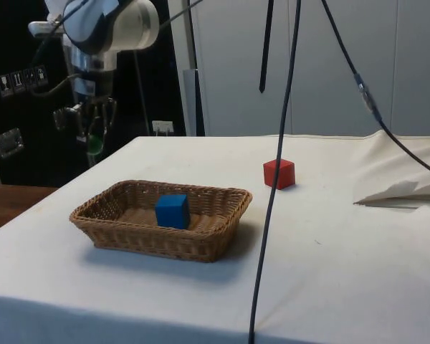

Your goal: Place all non-red objects into the basket.

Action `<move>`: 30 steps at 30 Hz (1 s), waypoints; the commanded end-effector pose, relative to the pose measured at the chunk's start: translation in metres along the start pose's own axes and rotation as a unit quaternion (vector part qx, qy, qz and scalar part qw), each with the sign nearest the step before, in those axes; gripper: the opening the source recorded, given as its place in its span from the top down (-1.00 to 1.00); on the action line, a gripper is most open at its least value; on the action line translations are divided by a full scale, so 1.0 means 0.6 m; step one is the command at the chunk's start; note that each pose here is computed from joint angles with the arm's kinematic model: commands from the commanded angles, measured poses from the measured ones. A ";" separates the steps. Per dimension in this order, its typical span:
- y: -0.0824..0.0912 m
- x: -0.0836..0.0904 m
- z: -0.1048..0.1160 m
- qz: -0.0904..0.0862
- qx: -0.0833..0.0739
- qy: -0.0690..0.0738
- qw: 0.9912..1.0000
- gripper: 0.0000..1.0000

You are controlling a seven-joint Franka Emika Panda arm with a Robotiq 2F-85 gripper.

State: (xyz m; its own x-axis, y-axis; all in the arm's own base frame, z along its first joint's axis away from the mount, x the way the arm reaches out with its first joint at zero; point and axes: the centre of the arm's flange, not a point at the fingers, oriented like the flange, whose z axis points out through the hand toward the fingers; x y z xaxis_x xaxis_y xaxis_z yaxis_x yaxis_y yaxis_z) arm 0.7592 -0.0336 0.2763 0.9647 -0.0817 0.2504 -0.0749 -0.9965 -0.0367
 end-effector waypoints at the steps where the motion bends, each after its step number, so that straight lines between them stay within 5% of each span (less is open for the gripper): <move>1: -0.009 -0.001 -0.011 0.001 -0.003 -0.006 1.000 1.00; 12: -0.043 -0.007 -0.046 -0.003 -0.001 -0.031 1.000 1.00; 30: -0.079 -0.047 -0.092 -0.013 -0.005 -0.078 0.997 1.00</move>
State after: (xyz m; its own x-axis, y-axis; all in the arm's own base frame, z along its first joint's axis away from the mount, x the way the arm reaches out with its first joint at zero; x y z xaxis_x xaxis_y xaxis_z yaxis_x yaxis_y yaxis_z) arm 0.7242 0.0145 0.3224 0.9939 -0.0511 0.0974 -0.0487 -0.9985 -0.0267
